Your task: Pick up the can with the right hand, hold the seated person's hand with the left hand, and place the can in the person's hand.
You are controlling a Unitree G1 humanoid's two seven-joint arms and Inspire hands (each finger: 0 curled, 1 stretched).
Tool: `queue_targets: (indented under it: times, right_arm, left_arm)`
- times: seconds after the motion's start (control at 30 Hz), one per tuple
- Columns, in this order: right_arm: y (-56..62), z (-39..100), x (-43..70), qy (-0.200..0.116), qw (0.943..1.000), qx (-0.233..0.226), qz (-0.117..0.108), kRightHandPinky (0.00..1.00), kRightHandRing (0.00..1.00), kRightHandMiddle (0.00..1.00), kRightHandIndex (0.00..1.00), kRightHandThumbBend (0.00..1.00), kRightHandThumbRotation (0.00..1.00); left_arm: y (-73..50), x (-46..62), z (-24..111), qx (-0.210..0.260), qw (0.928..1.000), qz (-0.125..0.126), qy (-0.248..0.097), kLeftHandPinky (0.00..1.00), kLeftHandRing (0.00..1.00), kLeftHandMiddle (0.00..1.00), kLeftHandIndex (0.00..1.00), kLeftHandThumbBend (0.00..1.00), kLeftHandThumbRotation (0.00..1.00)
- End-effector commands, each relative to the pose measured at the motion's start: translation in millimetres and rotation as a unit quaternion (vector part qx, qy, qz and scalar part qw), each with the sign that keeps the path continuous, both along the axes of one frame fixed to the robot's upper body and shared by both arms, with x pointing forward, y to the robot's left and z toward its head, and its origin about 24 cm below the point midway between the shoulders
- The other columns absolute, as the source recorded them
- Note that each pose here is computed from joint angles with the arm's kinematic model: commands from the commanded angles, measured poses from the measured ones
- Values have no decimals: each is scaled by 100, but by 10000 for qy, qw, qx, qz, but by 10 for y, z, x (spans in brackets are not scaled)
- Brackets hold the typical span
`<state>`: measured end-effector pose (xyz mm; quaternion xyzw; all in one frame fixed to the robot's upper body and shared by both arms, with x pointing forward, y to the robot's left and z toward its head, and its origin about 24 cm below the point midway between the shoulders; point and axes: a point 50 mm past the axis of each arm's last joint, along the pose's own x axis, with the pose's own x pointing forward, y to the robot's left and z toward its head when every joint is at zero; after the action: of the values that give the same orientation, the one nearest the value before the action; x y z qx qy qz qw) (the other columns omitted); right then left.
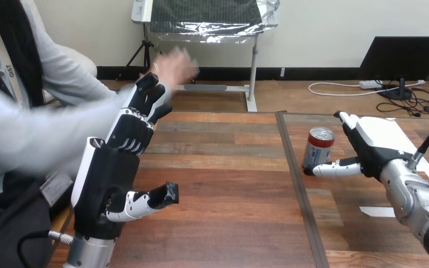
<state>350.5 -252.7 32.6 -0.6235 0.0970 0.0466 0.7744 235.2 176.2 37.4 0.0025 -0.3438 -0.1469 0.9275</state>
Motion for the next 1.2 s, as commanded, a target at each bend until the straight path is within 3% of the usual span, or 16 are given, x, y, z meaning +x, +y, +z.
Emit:
queue_targets:
  times: [0.0,1.17]
  right_arm:
    - [24,386,206,-671,9977,-46,100,100,100,100,100,100,66]
    - [100,379,231,-548,9980,-154,267,99,100,96,97,100,62]
  left_arm:
    - [-41,90,97,-9,9997,-36,-237,88,96,97,93,100,53]
    - [-45,81,97,-31,9997,-26,-227,88,96,97,94,100,52]
